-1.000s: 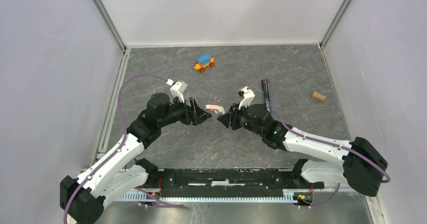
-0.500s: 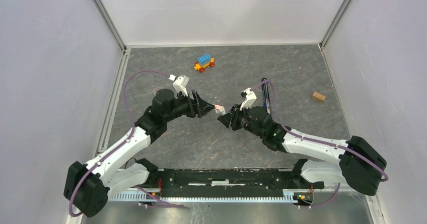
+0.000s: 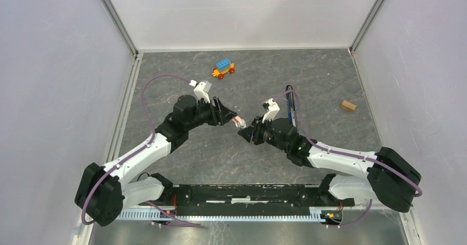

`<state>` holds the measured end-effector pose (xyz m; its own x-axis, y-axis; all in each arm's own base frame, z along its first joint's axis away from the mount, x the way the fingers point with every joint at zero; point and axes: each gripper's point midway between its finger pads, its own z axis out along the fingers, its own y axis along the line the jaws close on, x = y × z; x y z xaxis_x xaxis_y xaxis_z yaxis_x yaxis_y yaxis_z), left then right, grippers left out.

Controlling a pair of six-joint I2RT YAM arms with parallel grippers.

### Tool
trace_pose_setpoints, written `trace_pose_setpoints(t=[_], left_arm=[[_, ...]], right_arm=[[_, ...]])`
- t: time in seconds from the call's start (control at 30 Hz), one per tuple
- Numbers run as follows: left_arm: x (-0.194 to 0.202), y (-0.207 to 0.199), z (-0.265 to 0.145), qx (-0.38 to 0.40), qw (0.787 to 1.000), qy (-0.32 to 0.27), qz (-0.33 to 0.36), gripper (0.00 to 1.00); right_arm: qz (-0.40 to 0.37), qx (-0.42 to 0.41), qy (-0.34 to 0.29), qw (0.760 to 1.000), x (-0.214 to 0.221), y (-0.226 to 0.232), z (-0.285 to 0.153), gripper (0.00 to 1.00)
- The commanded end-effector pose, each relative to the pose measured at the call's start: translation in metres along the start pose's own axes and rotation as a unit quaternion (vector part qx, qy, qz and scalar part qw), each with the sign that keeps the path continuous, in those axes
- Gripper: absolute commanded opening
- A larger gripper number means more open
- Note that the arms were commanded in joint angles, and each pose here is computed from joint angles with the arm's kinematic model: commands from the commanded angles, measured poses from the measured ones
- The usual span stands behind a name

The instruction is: Load the staples into the stapler

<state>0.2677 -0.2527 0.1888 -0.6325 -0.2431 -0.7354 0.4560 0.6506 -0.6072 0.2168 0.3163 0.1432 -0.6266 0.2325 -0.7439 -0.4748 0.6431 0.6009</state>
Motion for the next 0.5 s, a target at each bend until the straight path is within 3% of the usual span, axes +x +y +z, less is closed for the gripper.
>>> trace_pose_setpoints(t=[0.0,0.13,0.3,0.47], left_arm=[[-0.027,-0.004,0.006,0.003,0.998,-0.048,0.044,0.63],[-0.029,-0.011,0.005,0.016,0.998,-0.049,0.044,0.66],[-0.029,-0.016,-0.005,0.018,0.998,-0.043,0.039,0.80],[-0.019,-0.016,-0.007,0.015,1.000,-0.022,0.008,0.83]], right_arm=[[0.014,-0.051,-0.033,0.998,-0.019,0.025,0.001,0.13],[0.021,-0.047,-0.033,0.998,-0.018,0.023,0.003,0.12],[0.038,-0.033,-0.042,0.998,-0.021,0.018,0.005,0.12],[0.048,-0.031,-0.054,0.997,-0.027,0.019,0.007,0.12]])
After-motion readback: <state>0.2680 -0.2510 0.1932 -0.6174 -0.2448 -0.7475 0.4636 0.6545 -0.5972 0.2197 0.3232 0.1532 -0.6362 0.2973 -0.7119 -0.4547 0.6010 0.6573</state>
